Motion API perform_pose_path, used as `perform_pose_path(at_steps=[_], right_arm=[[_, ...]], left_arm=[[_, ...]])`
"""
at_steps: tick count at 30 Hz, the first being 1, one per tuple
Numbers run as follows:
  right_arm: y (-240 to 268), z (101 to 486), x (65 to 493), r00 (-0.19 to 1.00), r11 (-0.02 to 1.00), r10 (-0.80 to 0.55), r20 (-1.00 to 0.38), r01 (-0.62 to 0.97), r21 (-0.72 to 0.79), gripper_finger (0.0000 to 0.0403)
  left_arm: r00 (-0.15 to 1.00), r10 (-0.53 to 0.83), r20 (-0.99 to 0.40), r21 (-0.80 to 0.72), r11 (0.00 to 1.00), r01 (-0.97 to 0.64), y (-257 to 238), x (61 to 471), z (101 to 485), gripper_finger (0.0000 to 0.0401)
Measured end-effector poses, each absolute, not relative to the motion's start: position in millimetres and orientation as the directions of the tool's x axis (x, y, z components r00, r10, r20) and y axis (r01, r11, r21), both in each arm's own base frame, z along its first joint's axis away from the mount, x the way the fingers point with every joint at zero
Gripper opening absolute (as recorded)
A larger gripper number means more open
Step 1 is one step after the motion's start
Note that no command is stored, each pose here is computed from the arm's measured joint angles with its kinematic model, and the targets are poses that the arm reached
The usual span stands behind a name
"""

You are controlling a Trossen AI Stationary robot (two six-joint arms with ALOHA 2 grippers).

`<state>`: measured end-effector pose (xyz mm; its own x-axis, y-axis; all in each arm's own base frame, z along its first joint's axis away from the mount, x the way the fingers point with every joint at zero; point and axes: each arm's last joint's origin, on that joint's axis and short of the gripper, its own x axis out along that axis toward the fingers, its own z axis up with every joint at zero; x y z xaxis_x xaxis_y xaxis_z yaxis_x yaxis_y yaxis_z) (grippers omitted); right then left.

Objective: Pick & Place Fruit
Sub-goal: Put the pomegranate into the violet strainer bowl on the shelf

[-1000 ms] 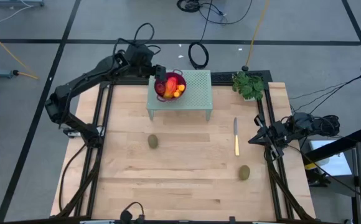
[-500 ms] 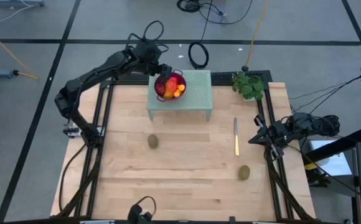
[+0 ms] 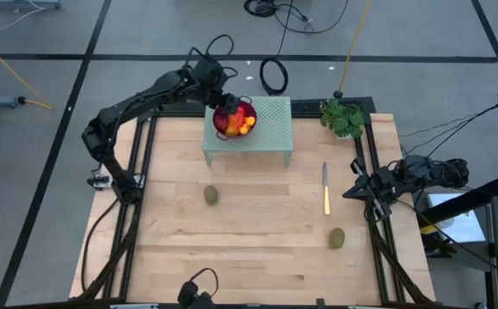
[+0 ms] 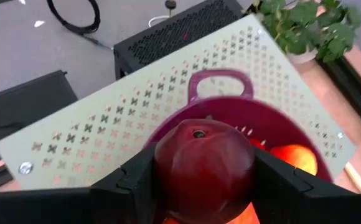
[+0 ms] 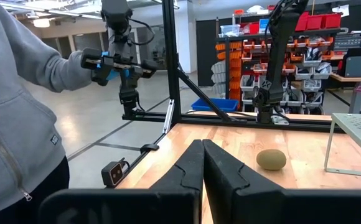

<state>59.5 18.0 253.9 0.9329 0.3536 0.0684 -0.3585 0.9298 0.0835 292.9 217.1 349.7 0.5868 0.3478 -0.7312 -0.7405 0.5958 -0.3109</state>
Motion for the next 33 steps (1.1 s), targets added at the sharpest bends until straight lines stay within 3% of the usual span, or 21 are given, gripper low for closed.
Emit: perform_pose_path(at_steps=[33], right_arm=[[18.1, 253.9, 59.5, 0.933, 0.93, 0.354, 0.068, -0.359, 0.084, 0.0]], left_arm=[[0.573, 0.318, -0.756, -0.297, 0.613, -0.732, 213.6, 291.8, 347.6, 0.021]])
